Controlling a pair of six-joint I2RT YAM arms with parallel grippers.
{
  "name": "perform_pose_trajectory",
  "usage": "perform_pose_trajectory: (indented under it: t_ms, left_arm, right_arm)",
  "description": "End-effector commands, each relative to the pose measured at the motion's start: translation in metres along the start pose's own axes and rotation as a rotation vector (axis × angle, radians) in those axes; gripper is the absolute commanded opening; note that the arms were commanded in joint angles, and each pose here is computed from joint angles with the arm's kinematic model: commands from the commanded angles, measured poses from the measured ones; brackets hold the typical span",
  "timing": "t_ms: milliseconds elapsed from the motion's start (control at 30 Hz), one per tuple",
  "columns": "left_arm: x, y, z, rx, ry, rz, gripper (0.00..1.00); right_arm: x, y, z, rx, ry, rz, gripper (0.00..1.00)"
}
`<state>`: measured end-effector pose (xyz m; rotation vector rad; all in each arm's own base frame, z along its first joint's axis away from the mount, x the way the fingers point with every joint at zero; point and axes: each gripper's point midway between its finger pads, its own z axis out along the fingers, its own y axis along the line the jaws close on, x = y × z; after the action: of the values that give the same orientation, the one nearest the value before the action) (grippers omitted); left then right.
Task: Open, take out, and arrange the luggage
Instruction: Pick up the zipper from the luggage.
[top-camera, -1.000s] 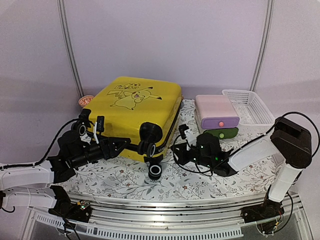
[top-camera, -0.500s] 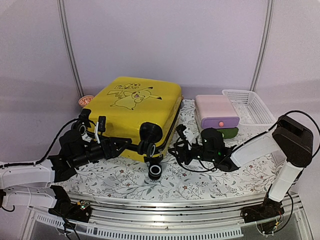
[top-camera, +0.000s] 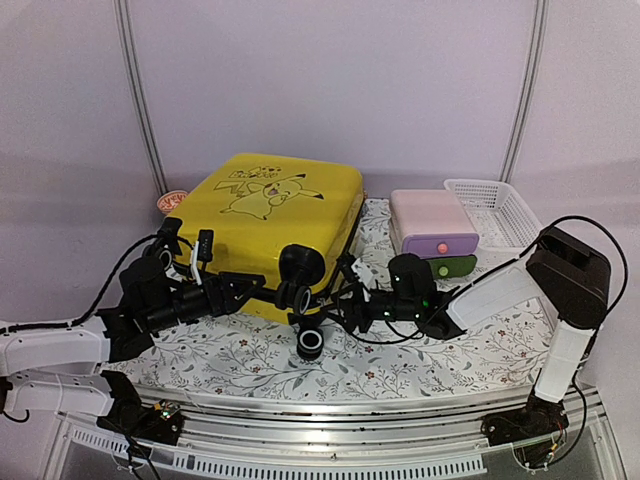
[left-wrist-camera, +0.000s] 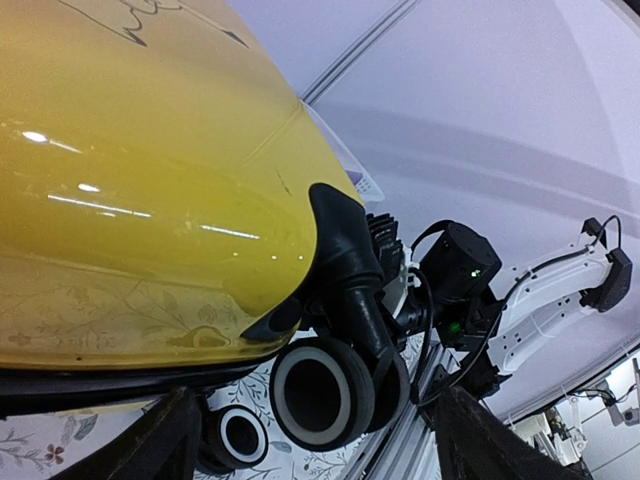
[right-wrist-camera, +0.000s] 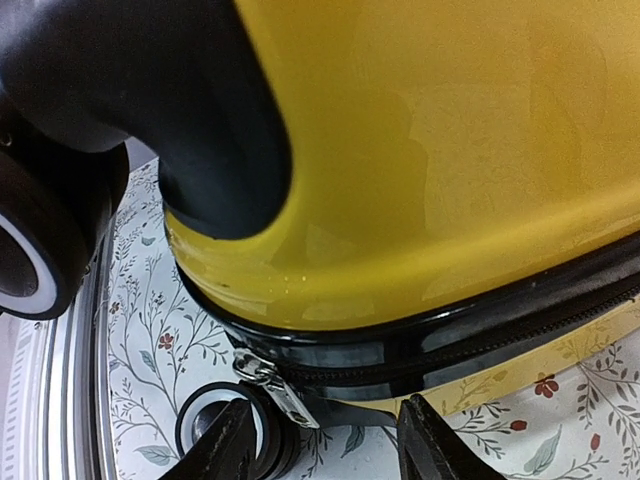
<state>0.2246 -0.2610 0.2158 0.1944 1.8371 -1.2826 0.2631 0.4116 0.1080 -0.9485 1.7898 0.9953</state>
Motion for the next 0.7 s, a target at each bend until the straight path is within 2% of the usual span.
perform_pose_trajectory:
  t_ms: [0,233,400,667]
  left_arm:
    - [-0.006,-0.010,0.003,0.024,-0.001,0.022,0.83]
    - [-0.005,-0.009,0.003,0.020,0.002,0.026,0.83]
    - [-0.004,-0.009,0.002,0.020,0.005,0.024,0.83]
    - [-0.004,-0.009,0.003,0.022,0.005,0.023,0.83]
  right_arm:
    - [-0.002,0.006,0.011,-0.035,-0.001,0.037,0.49]
    - [-0.001,0.008,0.018,-0.060,0.004,0.076,0.42]
    - [-0.008,0.011,0.017,-0.073,-0.011,0.090,0.32]
    - [-0.021,0.023,0.010,-0.128,-0.043,0.091,0.32]
